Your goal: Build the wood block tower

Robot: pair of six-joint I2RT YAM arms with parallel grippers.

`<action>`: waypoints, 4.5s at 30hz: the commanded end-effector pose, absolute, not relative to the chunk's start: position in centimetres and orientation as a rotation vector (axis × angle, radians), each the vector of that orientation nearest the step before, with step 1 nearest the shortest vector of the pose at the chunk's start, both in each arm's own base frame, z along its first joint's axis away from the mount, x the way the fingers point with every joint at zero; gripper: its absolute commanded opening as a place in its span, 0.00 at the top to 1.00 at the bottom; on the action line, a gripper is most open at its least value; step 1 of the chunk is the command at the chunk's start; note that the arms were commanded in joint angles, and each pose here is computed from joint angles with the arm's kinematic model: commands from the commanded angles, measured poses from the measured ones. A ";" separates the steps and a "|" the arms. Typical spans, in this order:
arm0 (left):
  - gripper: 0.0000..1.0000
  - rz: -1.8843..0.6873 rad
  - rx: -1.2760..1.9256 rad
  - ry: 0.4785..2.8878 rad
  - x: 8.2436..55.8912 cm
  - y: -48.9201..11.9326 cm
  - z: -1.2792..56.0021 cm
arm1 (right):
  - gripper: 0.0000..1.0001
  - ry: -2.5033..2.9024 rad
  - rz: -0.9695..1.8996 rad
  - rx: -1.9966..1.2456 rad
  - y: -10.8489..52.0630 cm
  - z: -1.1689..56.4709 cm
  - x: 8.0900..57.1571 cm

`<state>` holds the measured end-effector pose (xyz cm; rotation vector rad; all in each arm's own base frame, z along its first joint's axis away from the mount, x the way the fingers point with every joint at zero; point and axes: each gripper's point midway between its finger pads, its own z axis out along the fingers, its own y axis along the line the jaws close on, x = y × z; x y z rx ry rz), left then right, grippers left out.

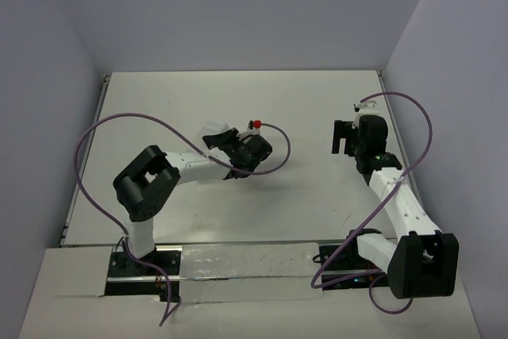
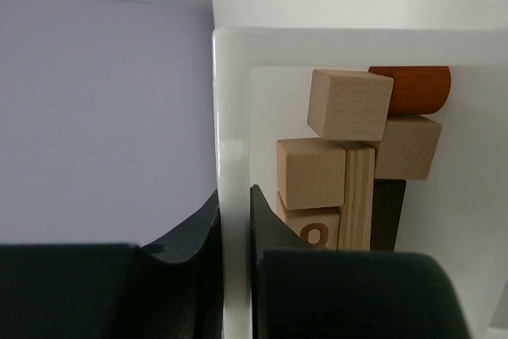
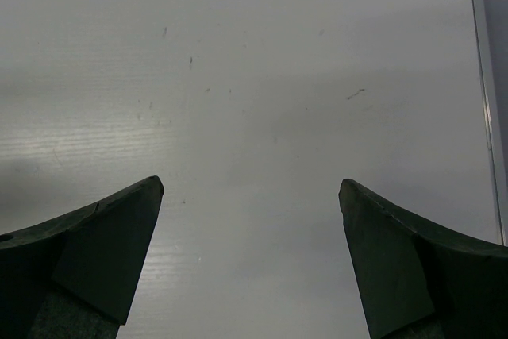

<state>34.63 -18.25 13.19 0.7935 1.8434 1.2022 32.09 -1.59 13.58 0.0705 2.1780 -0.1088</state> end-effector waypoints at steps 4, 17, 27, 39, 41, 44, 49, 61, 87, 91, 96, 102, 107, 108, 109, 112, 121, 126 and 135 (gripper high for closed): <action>1.00 1.334 0.754 1.739 34.2 -18.4 14.6 | 0.00 2.098 -0.117 0.105 -2.0 16.4 33.2; 1.00 1.391 0.856 1.660 33.2 -19.2 14.3 | 0.00 2.105 -0.117 0.105 -1.9 16.2 33.2; 1.00 1.396 0.914 1.628 32.9 -20.7 13.8 | 0.00 2.103 -0.111 0.105 -1.9 16.3 33.1; 1.00 1.442 0.919 1.612 33.3 -18.7 14.3 | 0.00 2.112 -0.140 0.131 -3.0 16.2 33.0; 1.00 1.461 0.885 1.615 33.8 -18.0 14.8 | 0.00 2.106 -0.143 0.134 -3.1 16.3 32.9; 1.00 1.427 0.972 1.545 32.2 -20.7 14.3 | 0.00 2.096 -0.123 0.134 -2.8 16.6 33.1; 1.00 1.470 0.894 1.548 34.0 -19.5 15.8 | 0.00 2.104 -0.142 0.141 -3.2 16.4 32.9; 1.00 1.440 0.895 1.510 33.0 -20.4 16.2 | 0.00 2.102 -0.130 0.142 -3.1 16.5 32.9; 1.00 1.381 0.964 1.401 31.1 -22.9 16.8 | 0.00 2.124 -0.134 0.147 -3.3 16.0 33.1; 1.00 1.467 0.792 1.505 34.6 -18.4 17.7 | 0.00 2.112 -0.149 0.153 -3.6 16.1 32.9; 1.00 1.478 0.817 1.468 34.0 -18.9 18.7 | 0.00 2.118 -0.138 0.151 -3.4 16.1 33.0; 1.00 1.509 0.673 1.567 35.3 -15.5 20.8 | 0.00 2.110 -0.126 0.148 -3.3 16.2 32.9; 1.00 1.474 0.571 1.610 35.1 -13.6 22.5 | 0.00 2.124 -0.117 0.143 -3.1 16.0 33.0; 1.00 1.470 0.560 1.613 35.0 -13.4 22.8 | 0.00 2.125 -0.115 0.142 -3.1 16.0 33.0; 1.00 1.466 0.549 1.616 35.0 -13.2 23.1 | 0.00 2.126 -0.114 0.141 -3.0 15.9 33.0; 1.00 1.475 0.590 1.621 34.8 -13.1 23.4 | 0.00 2.134 -0.110 0.139 -3.0 15.7 32.9; 1.00 0.896 0.656 2.287 36.0 -15.6 16.1 | 0.00 2.138 -0.113 0.141 -3.0 15.6 32.9; 1.00 0.693 0.621 2.386 35.8 -16.0 15.6 | 0.00 2.147 -0.115 0.140 -3.1 15.3 32.9; 1.00 0.383 0.344 2.476 40.0 -8.2 17.7 | 0.00 2.166 -0.092 0.127 -2.7 14.9 33.0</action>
